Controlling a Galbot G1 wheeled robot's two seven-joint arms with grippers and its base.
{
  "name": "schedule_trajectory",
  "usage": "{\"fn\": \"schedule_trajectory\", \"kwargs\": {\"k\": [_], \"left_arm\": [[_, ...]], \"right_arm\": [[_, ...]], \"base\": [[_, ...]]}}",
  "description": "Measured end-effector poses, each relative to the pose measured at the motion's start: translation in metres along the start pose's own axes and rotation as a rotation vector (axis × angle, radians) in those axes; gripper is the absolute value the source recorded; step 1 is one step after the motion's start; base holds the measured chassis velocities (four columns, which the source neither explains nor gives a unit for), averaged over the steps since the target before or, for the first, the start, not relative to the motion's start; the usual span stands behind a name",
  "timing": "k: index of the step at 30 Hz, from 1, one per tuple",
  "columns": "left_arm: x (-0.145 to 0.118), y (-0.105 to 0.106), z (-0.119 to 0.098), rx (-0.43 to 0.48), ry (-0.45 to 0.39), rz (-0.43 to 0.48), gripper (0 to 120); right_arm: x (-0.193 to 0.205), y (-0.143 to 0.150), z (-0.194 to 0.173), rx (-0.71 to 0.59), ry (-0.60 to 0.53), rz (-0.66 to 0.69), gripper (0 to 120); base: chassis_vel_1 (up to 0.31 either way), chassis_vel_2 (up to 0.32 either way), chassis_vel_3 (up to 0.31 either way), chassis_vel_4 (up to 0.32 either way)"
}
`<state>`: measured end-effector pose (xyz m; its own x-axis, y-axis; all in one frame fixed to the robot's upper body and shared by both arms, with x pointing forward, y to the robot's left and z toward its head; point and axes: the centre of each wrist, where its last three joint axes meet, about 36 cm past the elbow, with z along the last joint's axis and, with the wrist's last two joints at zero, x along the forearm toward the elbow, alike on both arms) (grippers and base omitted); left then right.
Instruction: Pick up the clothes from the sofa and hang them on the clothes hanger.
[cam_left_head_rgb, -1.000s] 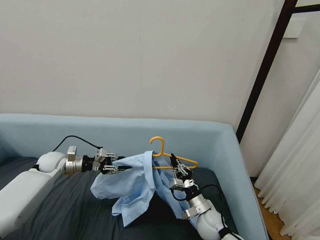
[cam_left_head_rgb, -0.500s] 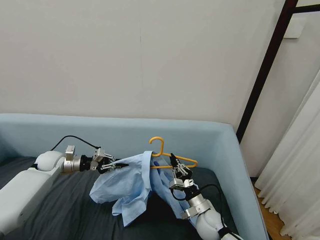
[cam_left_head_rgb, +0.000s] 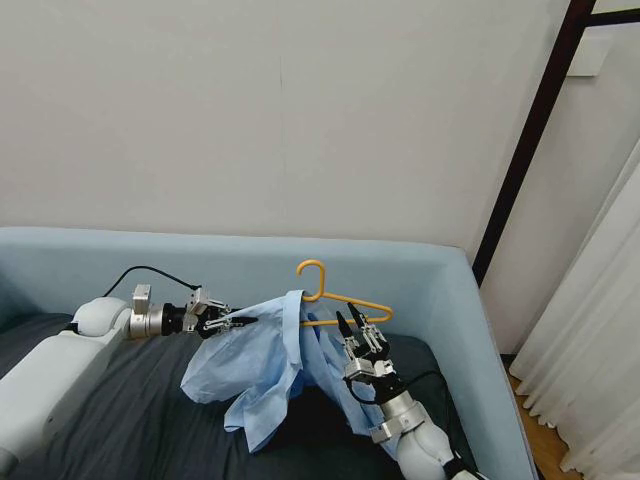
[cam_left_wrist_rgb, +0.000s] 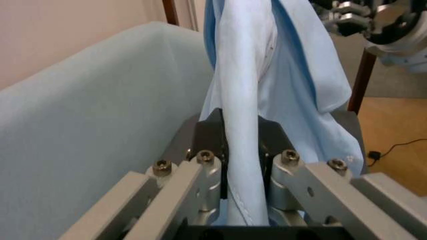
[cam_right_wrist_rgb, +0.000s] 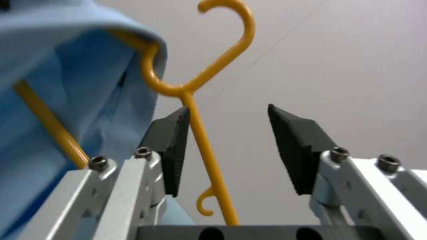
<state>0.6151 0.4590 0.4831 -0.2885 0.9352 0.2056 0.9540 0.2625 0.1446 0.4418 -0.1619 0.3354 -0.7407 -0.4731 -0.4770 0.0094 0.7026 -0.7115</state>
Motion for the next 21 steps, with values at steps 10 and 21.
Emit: {"fn": "schedule_trajectory", "kwargs": {"k": [10, 21], "left_arm": [[0.005, 0.006, -0.009, -0.020, -0.019, -0.027, 8], [0.011, 0.013, -0.023, -0.045, -0.047, -0.039, 8]], "right_arm": [[0.036, 0.028, 0.019, -0.479, 0.353, -0.003, 90], [0.027, 0.024, 0.066, -1.133, 0.412, 0.005, 100]], "base": [[0.000, 0.000, 0.000, 0.000], [0.000, 0.000, 0.000, 0.000]]}}
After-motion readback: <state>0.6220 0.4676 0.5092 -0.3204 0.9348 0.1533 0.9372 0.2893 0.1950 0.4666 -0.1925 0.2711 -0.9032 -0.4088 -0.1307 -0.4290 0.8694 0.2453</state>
